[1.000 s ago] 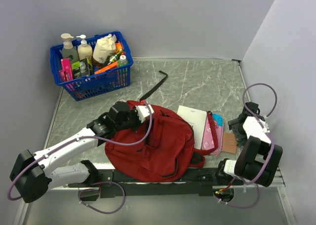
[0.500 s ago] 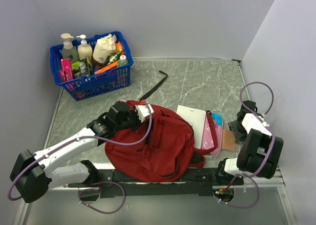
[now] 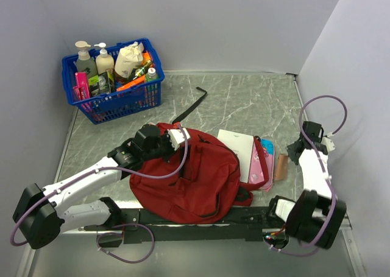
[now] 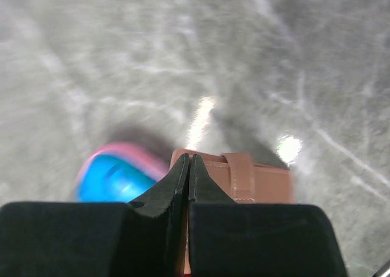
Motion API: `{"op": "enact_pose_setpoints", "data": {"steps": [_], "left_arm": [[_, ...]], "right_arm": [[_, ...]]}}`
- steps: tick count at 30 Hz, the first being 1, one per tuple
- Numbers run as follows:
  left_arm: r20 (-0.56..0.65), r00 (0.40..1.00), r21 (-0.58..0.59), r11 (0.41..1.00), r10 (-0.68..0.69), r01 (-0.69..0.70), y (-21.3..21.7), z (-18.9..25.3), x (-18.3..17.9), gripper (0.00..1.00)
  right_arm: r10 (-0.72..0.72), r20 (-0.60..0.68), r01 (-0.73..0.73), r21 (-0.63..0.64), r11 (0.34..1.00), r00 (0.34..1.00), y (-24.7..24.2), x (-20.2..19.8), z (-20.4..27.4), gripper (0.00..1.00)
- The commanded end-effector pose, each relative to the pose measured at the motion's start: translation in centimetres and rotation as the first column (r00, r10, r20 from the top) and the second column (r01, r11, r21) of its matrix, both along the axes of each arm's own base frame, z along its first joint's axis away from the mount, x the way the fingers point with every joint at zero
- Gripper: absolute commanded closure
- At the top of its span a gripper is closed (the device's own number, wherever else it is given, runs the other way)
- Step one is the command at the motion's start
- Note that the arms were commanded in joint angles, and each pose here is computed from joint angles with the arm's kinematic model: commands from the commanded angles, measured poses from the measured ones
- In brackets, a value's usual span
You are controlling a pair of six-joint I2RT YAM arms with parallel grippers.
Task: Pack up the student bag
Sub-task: Pick up the personal item from the center of the board.
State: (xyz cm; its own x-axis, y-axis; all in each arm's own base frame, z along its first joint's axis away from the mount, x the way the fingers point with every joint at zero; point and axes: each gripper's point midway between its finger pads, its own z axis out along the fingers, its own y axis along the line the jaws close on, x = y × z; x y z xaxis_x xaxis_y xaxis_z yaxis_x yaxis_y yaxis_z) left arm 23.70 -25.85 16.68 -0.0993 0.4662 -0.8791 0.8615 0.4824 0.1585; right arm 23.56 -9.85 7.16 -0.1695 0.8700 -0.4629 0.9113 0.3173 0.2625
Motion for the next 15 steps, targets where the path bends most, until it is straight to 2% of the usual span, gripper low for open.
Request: {"op": "enact_pose_setpoints", "data": {"steps": [1, 4, 8, 11, 15], "left_arm": [[0.129, 0.992, -0.091, 0.996, -0.008, 0.020, -1.2, 3.7, 1.4, 0.99], [0.124, 0.992, -0.103, 0.995, 0.010, 0.003, -1.1, 3.7, 1.6, 0.99], [0.098, 0.995, -0.125, 0.992, 0.025, -0.013, -1.1, 3.7, 1.5, 0.99], [0.096, 0.995, -0.130, 0.991, 0.032, -0.019, -1.0, 3.5, 1.5, 0.99], [0.101, 0.994, -0.146, 0.989, 0.039, -0.024, -1.0, 3.8, 1.6, 0.99]], "right_arm": [[0.148, 0.209, -0.154, 0.017, 0.988, 0.967, 3.9, 2.2, 4.7, 1.00], [0.232, 0.282, -0.234, -0.029, 0.972, 0.931, 6.5, 3.0, 8.2, 1.00], [0.367, 0.370, -0.391, -0.012, 0.920, 0.853, 12.3, 3.6, 11.9, 1.00], [0.407, 0.425, -0.441, -0.020, 0.897, 0.808, 14.3, 3.7, 15.1, 1.00], [0.498, 0.508, -0.549, -0.059, 0.834, 0.703, 17.9, 3.8, 19.3, 1.00]]}}
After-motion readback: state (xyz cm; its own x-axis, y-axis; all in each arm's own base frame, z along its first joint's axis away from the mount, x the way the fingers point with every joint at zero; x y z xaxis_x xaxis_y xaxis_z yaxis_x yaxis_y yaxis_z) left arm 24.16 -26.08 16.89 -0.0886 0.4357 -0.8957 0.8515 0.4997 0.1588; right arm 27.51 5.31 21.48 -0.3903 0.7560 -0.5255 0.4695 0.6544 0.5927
